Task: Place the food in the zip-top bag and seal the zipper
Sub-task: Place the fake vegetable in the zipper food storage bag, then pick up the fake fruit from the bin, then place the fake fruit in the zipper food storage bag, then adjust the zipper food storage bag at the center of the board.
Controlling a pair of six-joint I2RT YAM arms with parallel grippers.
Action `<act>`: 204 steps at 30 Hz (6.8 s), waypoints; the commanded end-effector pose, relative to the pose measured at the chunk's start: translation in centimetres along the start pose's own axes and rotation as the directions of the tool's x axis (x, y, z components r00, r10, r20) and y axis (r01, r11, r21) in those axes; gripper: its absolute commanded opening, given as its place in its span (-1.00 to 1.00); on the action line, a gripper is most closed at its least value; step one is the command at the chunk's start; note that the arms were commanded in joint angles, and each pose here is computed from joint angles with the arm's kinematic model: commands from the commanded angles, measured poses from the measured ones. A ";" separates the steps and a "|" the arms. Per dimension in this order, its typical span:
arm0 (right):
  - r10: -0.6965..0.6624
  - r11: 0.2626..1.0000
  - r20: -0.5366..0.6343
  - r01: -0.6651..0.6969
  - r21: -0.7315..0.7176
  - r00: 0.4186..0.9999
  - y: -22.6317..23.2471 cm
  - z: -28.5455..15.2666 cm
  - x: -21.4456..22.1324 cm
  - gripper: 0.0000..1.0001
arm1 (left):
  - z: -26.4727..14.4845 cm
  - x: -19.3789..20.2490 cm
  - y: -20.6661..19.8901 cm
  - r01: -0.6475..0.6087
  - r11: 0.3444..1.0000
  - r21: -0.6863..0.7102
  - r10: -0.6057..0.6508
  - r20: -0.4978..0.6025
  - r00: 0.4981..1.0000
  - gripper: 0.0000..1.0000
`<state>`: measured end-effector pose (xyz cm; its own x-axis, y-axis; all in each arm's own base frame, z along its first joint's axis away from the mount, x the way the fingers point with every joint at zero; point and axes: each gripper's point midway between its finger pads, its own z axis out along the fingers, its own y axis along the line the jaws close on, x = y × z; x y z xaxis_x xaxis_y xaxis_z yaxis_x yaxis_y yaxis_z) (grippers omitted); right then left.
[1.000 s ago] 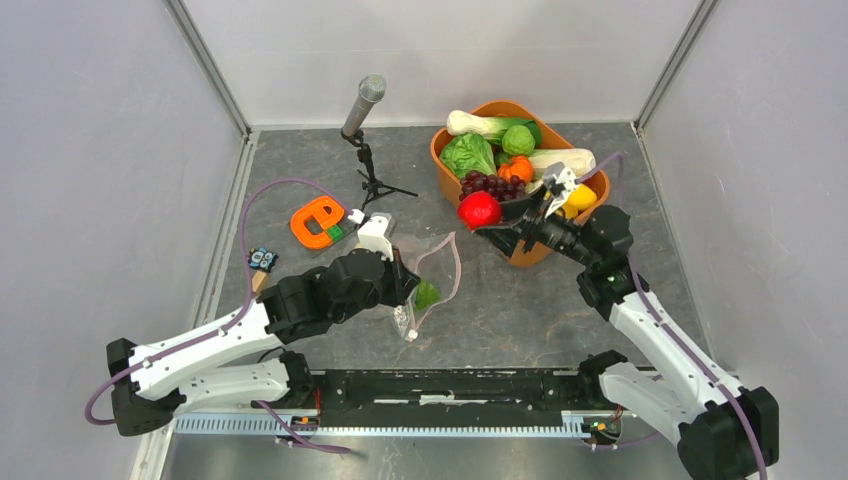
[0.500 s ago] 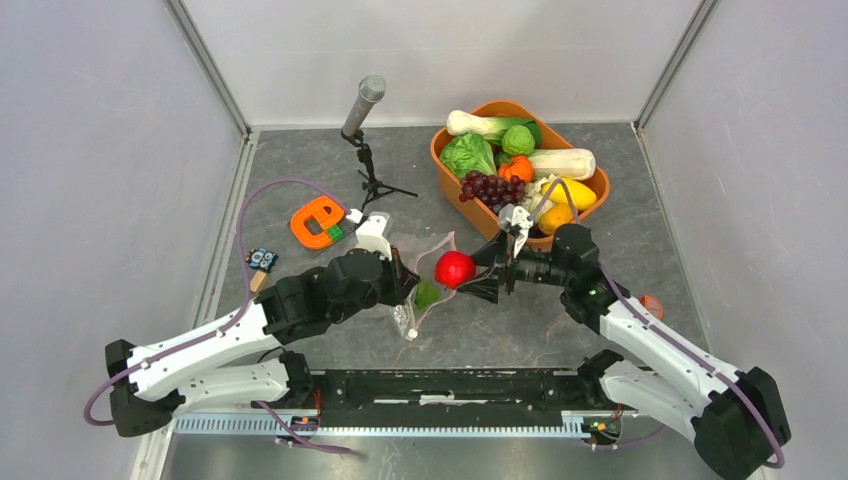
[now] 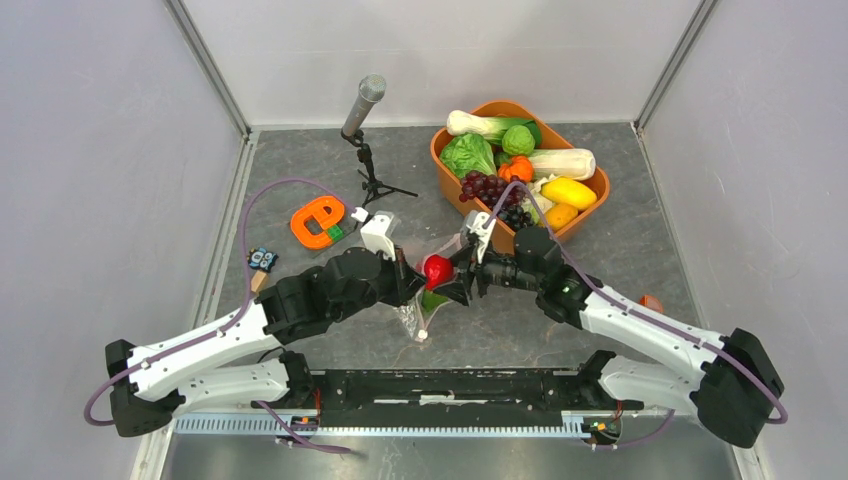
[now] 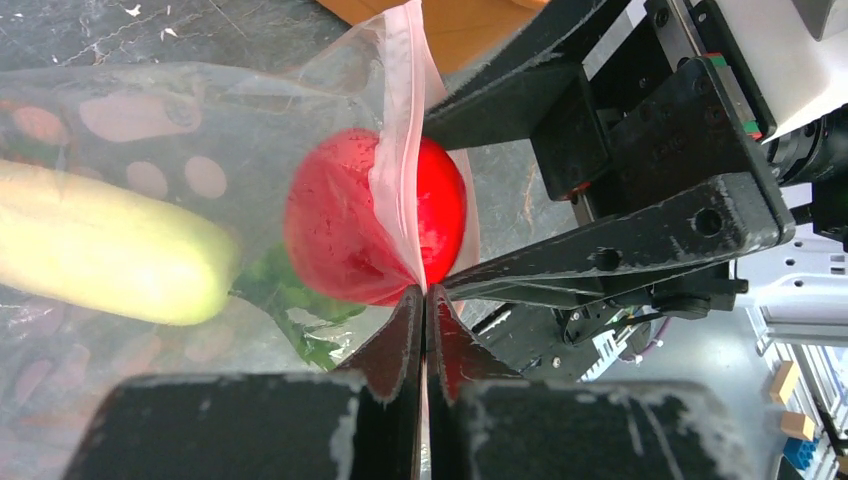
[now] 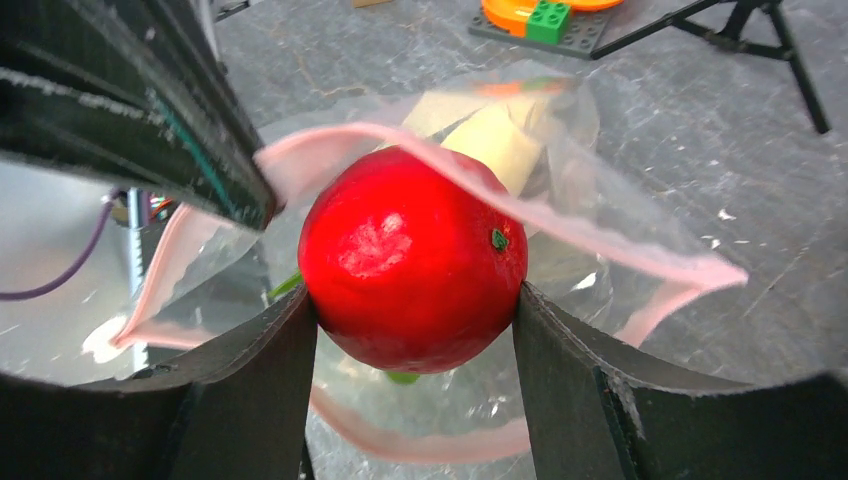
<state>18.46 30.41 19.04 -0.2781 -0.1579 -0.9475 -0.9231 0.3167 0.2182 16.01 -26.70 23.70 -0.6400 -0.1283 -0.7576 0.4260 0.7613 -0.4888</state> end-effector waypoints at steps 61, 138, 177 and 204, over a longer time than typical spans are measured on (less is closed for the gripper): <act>0.125 0.682 -0.045 -0.053 0.729 0.991 -21.3 -9.0 -4.8 0.87 | -7.9 -5.6 2.3 -0.103 0.993 -0.065 0.112 0.149 0.983 -0.95; -0.053 0.604 0.214 -0.140 0.785 0.975 -17.0 -15.4 -9.8 -0.82 | -2.6 -2.4 0.5 -0.154 0.988 -0.032 0.155 0.017 0.988 -0.96; -0.051 0.997 0.414 0.072 -0.034 0.909 1.7 -5.6 -15.9 -0.76 | -3.5 -4.3 0.1 -0.067 0.997 -0.025 0.069 0.105 0.992 -0.95; 0.003 0.996 0.227 -0.021 0.081 0.974 0.8 -0.3 -11.8 0.66 | -14.5 -8.9 9.2 0.260 0.961 -0.097 -0.170 0.535 0.828 -0.96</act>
<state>19.43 31.62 34.04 -0.0792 0.1431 -0.9865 -0.9360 0.3298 0.1230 16.02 -9.76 31.05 -0.2890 -0.5252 -0.8004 0.2085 0.7815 -0.5881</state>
